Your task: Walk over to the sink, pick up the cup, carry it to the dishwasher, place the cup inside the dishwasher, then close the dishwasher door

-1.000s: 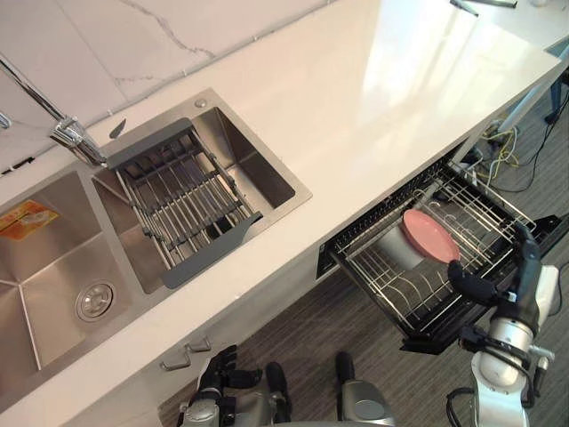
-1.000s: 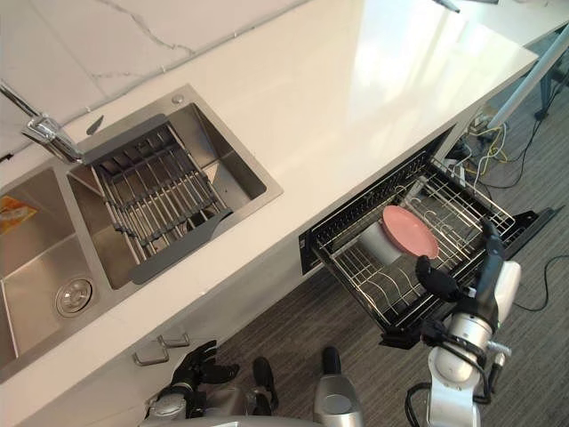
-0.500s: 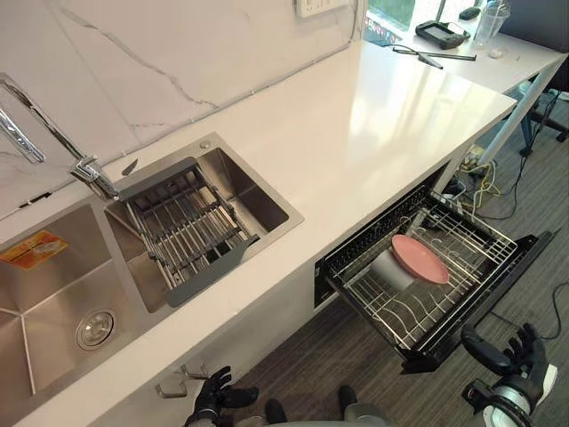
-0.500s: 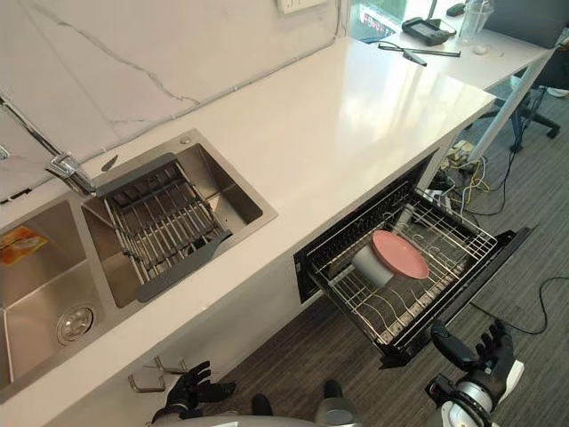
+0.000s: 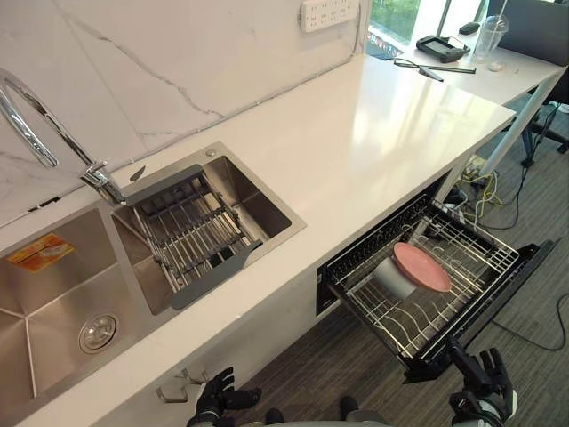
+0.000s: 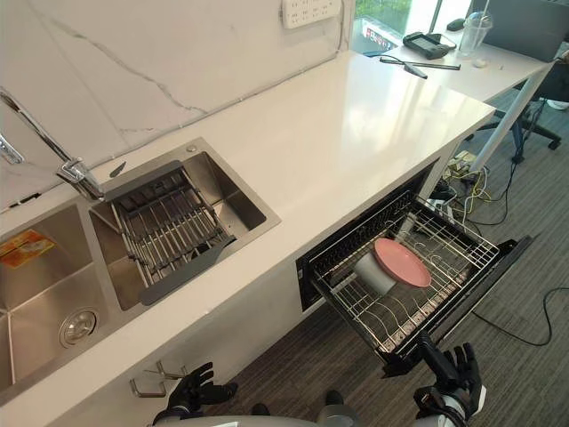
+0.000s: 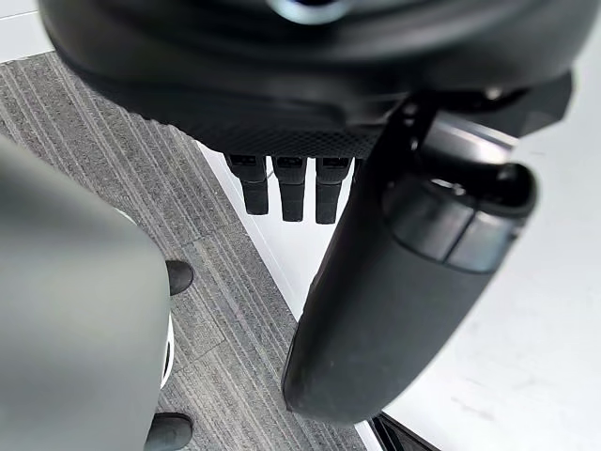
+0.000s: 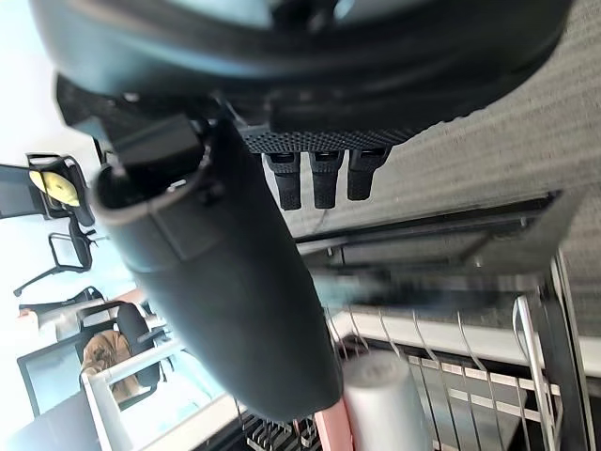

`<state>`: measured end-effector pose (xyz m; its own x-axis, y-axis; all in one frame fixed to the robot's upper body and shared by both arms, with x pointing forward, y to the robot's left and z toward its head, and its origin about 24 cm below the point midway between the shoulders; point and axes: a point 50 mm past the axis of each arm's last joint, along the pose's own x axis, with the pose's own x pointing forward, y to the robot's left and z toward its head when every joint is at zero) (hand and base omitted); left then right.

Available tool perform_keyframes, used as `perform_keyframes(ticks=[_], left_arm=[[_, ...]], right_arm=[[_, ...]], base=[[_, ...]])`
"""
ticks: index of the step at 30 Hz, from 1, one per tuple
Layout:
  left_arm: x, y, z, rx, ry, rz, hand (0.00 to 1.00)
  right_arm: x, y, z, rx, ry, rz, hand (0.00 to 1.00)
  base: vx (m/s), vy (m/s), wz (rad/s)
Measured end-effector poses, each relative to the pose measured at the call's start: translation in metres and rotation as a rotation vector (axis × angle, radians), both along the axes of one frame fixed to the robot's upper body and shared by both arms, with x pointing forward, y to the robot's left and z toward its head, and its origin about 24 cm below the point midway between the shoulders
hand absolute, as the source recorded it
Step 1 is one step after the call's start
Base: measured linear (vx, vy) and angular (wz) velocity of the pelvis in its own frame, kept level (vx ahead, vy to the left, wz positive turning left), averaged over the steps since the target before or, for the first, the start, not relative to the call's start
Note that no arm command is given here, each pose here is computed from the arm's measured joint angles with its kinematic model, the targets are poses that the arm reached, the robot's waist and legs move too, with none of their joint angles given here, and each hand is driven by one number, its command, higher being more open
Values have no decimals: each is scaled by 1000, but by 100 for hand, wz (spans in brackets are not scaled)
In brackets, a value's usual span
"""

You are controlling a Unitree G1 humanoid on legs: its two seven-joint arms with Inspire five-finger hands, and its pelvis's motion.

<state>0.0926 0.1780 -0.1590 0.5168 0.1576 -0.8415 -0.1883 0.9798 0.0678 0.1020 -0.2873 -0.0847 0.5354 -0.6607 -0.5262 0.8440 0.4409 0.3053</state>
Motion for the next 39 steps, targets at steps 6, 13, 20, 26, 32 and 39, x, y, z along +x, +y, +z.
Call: perform_keyframes(ticks=[6, 13, 20, 26, 32, 39], left_arm=[[0, 1, 0, -6, -8, -9, 90], [0, 1, 0, -7, -6, -32, 90], [3, 10, 2, 5, -29, -30, 90], [12, 15, 5, 16, -56, -37, 90], [24, 18, 11, 29, -104, -46, 90], [6, 31, 6, 58, -32, -49, 90]], right_arm=[[9, -3, 2, -10, -10, 21, 90], [17, -15, 11, -77, 11, 94, 90], [44, -19, 25, -140, -19, 189, 90], [81, -16, 43, -219, -66, 305, 90], [126, -16, 66, -307, -109, 400, 90], [132, -27, 63, -352, -25, 434, 90]], base=[[16, 3, 9], [-25, 5, 18], [-22, 19, 30], [-12, -6, 43], [-13, -12, 50], [-30, 10, 16]])
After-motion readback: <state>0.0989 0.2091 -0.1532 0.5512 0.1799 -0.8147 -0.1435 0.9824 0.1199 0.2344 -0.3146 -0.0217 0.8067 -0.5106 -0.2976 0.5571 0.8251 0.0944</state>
